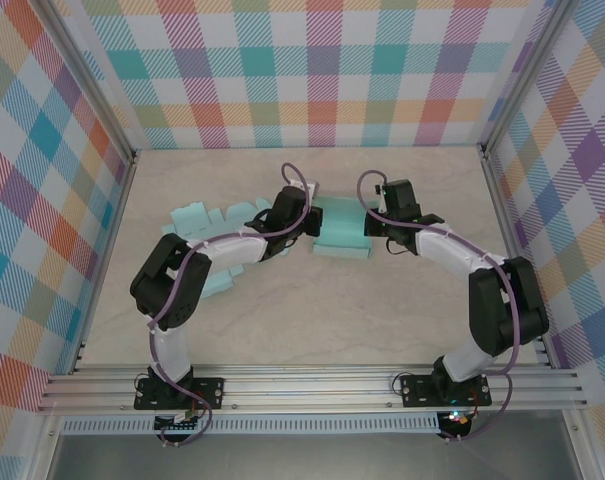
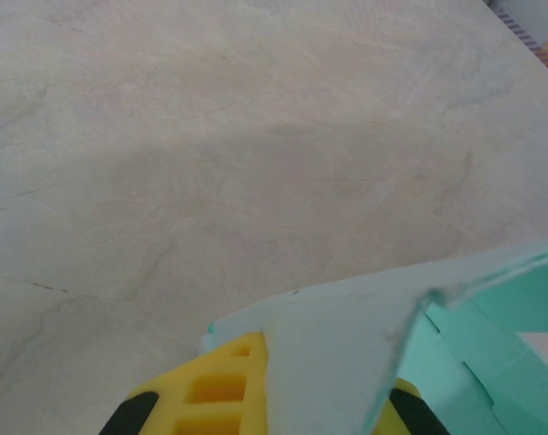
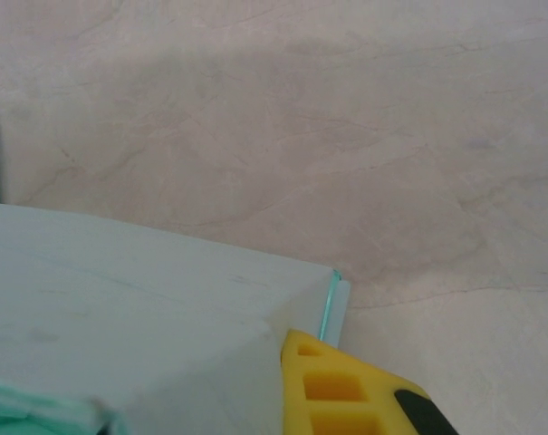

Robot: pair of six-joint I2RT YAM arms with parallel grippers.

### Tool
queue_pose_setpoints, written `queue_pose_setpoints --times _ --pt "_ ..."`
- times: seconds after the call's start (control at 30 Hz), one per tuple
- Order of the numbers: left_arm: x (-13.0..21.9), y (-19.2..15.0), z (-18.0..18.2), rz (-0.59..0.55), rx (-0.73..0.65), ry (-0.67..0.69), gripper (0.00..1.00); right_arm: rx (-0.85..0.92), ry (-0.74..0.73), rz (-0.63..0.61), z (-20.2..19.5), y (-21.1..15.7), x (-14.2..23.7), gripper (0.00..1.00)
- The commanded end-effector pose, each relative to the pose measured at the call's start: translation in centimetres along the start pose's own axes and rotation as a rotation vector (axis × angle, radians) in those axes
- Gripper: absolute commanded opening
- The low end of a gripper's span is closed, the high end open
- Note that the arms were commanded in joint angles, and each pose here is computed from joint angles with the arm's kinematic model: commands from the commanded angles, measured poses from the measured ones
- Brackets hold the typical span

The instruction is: Fold the paper box

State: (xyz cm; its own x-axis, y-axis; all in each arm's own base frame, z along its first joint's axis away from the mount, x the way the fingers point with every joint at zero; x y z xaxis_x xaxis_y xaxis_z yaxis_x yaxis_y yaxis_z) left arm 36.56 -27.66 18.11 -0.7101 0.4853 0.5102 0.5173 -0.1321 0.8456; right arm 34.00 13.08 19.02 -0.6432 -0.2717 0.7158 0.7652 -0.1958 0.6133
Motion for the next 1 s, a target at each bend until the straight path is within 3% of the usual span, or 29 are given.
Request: queue_pose_setpoints --times 0.0,0.37,0.97 --pt "-0.5 1.1 -3.1 -0.047 0.046 -0.107 0.04 0.020 0.117 -0.050 2.6 1.0 -0.4 0.08" --pt "-3.1 4.7 -3.8 -0.163 0.042 -0.088 0.00 0.088 0.127 -0.199 4.1 4.6 -1.9 0.08" --pt "-4.6 -1.0 -3.0 -0.093 0.125 -0.064 0.00 0.022 0.162 -0.199 2.5 0.2 -3.7 0.09"
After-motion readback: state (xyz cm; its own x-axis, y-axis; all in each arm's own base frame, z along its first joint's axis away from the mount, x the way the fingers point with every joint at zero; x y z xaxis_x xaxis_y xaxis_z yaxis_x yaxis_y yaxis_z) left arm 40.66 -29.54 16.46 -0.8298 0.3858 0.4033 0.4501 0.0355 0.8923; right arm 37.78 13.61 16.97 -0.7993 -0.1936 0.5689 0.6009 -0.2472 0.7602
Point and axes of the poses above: each hand's point on the last joint's axis, 136 mm out from that joint toward the fingers, its own x axis back along the fingers, its own z axis along the line the jaws close on, y = z × x, the point moved 10 cm from there along x, back along the fingers, and after that the axes turned 8 degrees about -x, right-handed, at the moved point
